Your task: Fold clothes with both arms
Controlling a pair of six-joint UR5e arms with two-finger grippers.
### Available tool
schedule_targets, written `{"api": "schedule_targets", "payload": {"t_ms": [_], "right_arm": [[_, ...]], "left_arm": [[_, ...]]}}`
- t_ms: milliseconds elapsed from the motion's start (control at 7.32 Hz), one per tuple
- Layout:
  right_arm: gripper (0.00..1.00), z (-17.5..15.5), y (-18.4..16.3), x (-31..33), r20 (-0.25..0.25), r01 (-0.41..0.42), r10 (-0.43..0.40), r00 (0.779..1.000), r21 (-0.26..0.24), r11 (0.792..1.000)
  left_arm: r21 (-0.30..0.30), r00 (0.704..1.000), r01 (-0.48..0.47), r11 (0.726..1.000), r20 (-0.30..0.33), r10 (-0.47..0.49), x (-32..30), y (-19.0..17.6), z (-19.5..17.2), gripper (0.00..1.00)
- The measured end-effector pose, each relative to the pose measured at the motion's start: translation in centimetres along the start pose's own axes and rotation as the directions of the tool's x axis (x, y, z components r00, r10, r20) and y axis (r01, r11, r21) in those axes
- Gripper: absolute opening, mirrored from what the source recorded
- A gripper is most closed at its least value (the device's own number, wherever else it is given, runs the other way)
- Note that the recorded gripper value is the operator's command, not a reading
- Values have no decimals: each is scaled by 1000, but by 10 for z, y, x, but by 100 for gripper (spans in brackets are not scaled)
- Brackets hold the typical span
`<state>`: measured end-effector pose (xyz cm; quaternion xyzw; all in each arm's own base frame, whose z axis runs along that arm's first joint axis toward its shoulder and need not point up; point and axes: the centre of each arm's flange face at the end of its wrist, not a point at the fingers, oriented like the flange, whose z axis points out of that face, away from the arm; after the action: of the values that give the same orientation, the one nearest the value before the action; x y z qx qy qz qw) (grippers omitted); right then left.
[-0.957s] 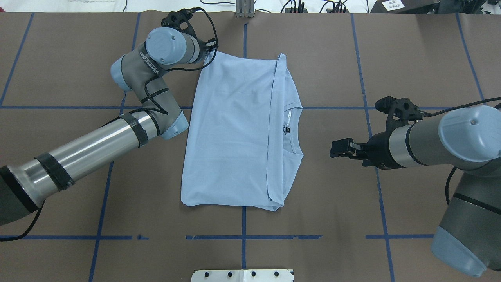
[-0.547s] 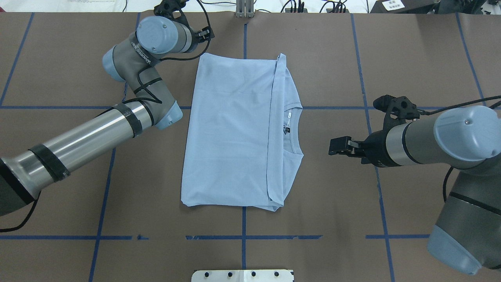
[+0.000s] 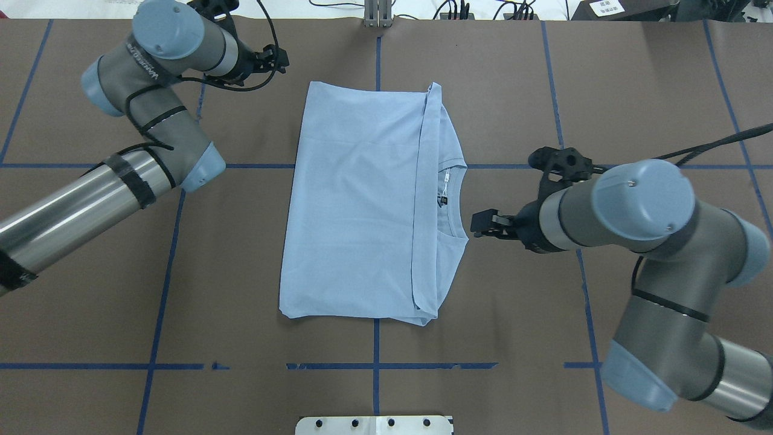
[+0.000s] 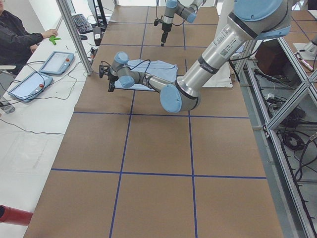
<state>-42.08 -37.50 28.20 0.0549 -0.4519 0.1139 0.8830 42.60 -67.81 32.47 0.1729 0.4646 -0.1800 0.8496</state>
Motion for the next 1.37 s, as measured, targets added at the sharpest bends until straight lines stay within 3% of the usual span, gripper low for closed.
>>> {"api": "schedule_targets", "payload": {"t_ms": [273,547,683,820,1093,1366], "right_arm": [[100,30,25,-71,-84,104,-102,991,20,994],[98,55,66,-115,-110,248,-244,964,25,969],[98,65,85,-123,-117,344,-340,933,8,939],[92,70,99,-126,-117,432,-430,895,-11,902],[63,79,115,-122,-124,551,-552,825,-45,833],[55,86,123,-115,-138,623,-625,768,-64,780]], "left_arm": [[-27,1000,-13,1000,3,13,-16,21,-39,100],[-38,999,-24,999,-22,24,-22,43,-65,100],[-44,999,-27,999,-29,26,-25,52,-70,100],[-48,999,-28,998,-32,27,-26,56,-71,100],[-56,999,-29,998,-30,28,-27,63,-69,100],[-66,999,-32,997,-27,30,-27,70,-65,100]]}}
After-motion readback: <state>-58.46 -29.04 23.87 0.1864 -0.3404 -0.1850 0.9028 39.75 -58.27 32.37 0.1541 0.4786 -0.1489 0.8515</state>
